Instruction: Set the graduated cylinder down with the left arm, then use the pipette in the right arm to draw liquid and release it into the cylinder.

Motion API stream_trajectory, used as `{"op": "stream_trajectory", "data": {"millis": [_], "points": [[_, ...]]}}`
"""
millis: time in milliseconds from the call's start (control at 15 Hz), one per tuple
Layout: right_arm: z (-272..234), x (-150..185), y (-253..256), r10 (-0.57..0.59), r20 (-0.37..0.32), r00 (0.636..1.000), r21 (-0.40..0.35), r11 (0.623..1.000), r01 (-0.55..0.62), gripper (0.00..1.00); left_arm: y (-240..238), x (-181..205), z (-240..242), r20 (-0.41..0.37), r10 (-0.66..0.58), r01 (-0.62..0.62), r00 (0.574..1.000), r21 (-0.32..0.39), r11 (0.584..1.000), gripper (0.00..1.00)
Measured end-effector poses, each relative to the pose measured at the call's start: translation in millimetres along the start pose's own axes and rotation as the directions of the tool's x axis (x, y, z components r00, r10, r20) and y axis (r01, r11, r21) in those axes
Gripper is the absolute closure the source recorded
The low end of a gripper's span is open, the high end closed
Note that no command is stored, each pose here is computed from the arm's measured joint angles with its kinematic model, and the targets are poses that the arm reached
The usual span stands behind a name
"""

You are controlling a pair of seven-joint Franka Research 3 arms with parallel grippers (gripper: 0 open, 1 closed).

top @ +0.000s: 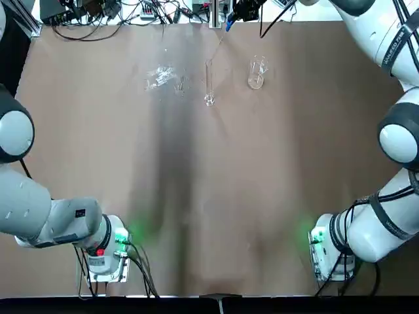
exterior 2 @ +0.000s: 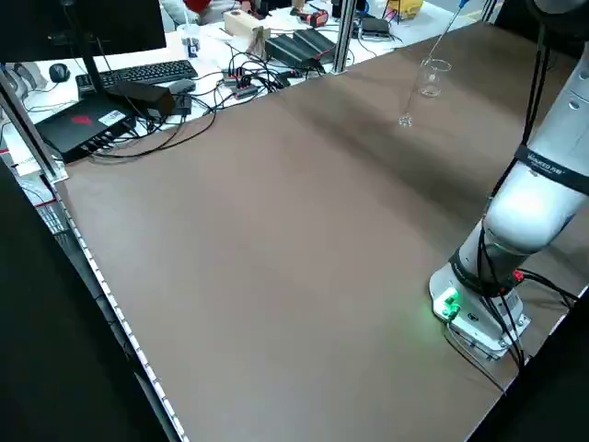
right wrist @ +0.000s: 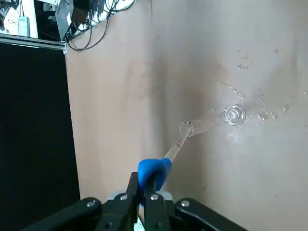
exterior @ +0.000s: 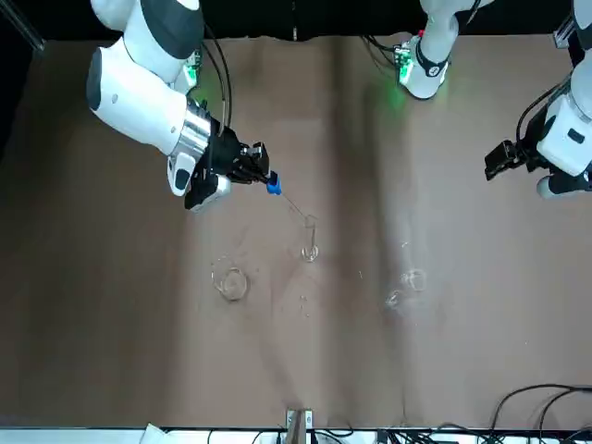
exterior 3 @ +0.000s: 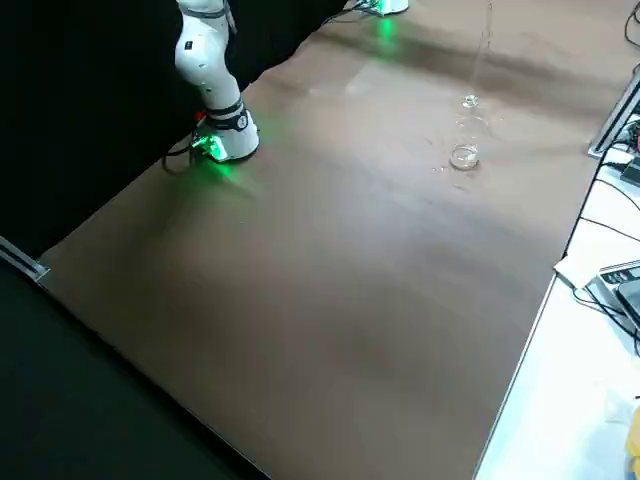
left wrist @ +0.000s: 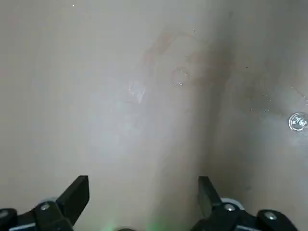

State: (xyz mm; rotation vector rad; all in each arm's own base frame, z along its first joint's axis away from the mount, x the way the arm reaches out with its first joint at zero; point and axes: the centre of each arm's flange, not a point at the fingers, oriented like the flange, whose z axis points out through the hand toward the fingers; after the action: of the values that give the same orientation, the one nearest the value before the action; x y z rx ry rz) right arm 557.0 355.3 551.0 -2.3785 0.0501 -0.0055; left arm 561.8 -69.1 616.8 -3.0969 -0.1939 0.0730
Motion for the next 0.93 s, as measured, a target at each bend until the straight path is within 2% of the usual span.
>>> {"op": "stream_trajectory", "data": {"millis": [933], "points": [[-12, 2, 3, 0.005, 0.01, 1.0, -0.001, 1.0, -0.005, 0.93, -1, 0, 0, -0.001, -0.003, 0.003, 1.0, 0.0, 1.0, 0.0]]}}
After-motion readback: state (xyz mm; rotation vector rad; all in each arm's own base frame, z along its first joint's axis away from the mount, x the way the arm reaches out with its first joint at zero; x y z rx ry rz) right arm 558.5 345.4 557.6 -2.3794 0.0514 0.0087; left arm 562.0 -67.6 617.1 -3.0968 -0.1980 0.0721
